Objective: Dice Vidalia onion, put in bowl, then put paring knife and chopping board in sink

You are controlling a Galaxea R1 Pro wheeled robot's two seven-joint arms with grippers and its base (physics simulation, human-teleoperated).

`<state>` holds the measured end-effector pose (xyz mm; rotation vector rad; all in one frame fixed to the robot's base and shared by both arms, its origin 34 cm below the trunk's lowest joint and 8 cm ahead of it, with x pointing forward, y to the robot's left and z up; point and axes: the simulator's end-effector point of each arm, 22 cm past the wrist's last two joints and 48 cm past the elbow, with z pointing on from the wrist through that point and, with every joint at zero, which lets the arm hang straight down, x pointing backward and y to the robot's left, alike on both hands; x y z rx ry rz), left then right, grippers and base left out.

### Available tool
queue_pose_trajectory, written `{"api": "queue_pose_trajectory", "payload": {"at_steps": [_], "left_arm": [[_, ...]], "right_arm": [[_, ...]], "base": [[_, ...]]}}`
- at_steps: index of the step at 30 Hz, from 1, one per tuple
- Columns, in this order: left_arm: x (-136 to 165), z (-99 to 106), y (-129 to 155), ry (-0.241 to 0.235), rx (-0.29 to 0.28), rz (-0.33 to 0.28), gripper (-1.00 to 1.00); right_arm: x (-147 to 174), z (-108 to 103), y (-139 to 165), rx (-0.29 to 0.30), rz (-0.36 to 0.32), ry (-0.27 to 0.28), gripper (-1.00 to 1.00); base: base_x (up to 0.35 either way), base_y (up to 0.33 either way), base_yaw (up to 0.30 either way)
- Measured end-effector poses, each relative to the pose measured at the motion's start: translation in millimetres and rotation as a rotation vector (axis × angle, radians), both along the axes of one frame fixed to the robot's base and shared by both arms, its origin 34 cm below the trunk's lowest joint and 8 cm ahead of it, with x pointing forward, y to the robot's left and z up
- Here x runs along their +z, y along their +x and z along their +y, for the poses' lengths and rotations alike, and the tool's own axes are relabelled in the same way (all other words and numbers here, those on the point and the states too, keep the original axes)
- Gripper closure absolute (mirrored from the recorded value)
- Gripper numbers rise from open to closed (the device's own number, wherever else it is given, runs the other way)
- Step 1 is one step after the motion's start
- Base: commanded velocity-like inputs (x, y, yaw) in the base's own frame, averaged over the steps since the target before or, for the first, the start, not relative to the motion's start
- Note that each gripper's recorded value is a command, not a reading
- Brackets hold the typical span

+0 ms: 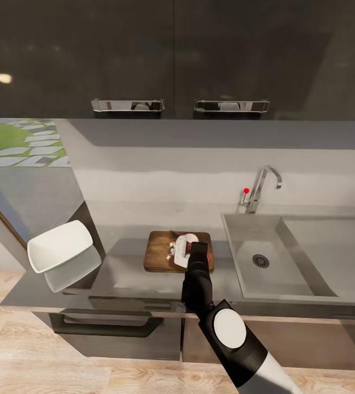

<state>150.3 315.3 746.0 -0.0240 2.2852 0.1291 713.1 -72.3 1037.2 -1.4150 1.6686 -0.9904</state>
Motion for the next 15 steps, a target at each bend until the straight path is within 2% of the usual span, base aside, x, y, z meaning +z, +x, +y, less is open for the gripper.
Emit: {"api": "queue_pose_trajectory", "payload": {"at_steps": [15], "left_arm": [[0.0,-0.1,0.0,0.000,0.000,0.000,-1.00]], "right_arm": [[3.1,1.3,0.1,0.003,-0.006,0.006,1.00]], "base": [[0.000,-0.009,0.000]]}}
